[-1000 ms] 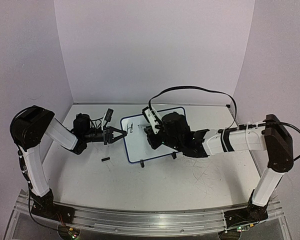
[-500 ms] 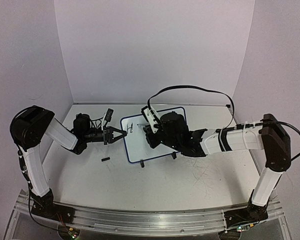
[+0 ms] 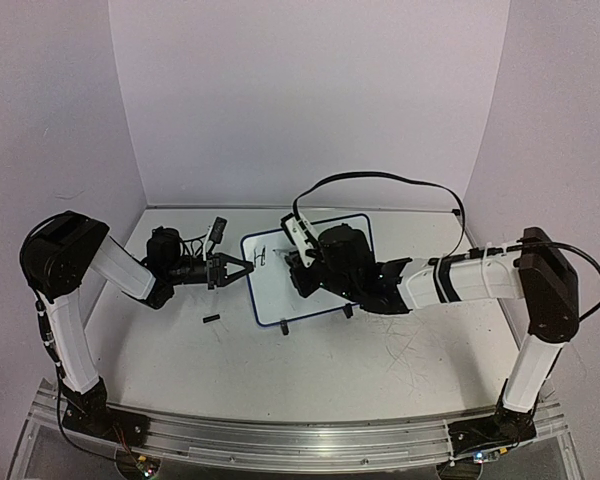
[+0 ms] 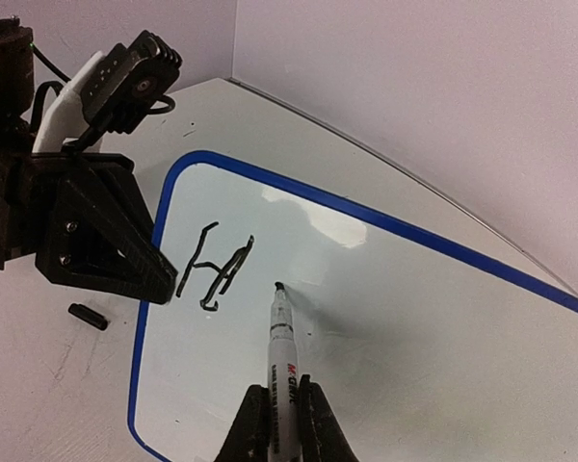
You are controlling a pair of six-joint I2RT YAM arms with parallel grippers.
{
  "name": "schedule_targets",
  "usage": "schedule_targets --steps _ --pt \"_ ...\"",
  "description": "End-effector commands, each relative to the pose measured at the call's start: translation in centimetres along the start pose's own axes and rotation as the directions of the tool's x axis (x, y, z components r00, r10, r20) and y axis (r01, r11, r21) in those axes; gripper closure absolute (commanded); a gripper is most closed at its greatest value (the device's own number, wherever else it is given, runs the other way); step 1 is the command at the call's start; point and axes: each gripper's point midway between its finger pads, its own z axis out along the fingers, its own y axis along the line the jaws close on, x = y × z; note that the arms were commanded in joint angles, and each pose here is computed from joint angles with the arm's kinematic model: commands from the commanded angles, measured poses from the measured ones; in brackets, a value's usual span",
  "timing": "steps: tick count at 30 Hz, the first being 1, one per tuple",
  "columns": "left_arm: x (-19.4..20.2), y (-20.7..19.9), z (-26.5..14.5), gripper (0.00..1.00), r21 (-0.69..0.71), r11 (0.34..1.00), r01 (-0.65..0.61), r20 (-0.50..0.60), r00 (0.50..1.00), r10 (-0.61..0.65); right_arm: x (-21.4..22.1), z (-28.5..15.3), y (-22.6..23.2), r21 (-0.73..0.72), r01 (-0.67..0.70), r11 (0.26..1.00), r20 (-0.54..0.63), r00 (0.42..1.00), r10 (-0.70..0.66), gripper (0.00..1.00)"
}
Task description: Write a sentence on the whiteboard
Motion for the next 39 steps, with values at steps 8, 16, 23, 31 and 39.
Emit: schedule_targets --steps 8,16,23,31,39 --pt "1.3 0.3 0.4 1.0 -0.02 1.0 -0.003 -0.039 0.999 0.003 -1.7 0.8 0.1 -0.004 -0.027 1.0 0.03 0.999 0.027 1.0" --pt "1.3 0.3 0.4 1.0 -0.02 1.0 -0.004 -0.039 0.999 0.003 -0.8 0.7 0.5 -0.031 -0.033 0.999 0.005 0.999 0.033 1.0" --pt "1.3 0.4 0.4 1.0 -0.02 1.0 -0.001 -0.041 0.999 0.0 0.1 0.5 1.0 -0.054 -0.036 0.998 -0.021 0.999 0.035 1.0" --pt "1.4 0.4 0.4 1.0 -0.022 1.0 -0.001 -0.041 0.999 0.0 1.0 0.4 1.0 -0.06 -0.036 0.998 -0.049 0.998 0.033 1.0" --pt "1.3 0.4 0.4 1.0 -0.021 1.0 -0.001 -0.041 0.999 0.0 1.2 0.1 0.7 -0.041 -0.03 0.999 -0.059 0.998 0.027 1.0"
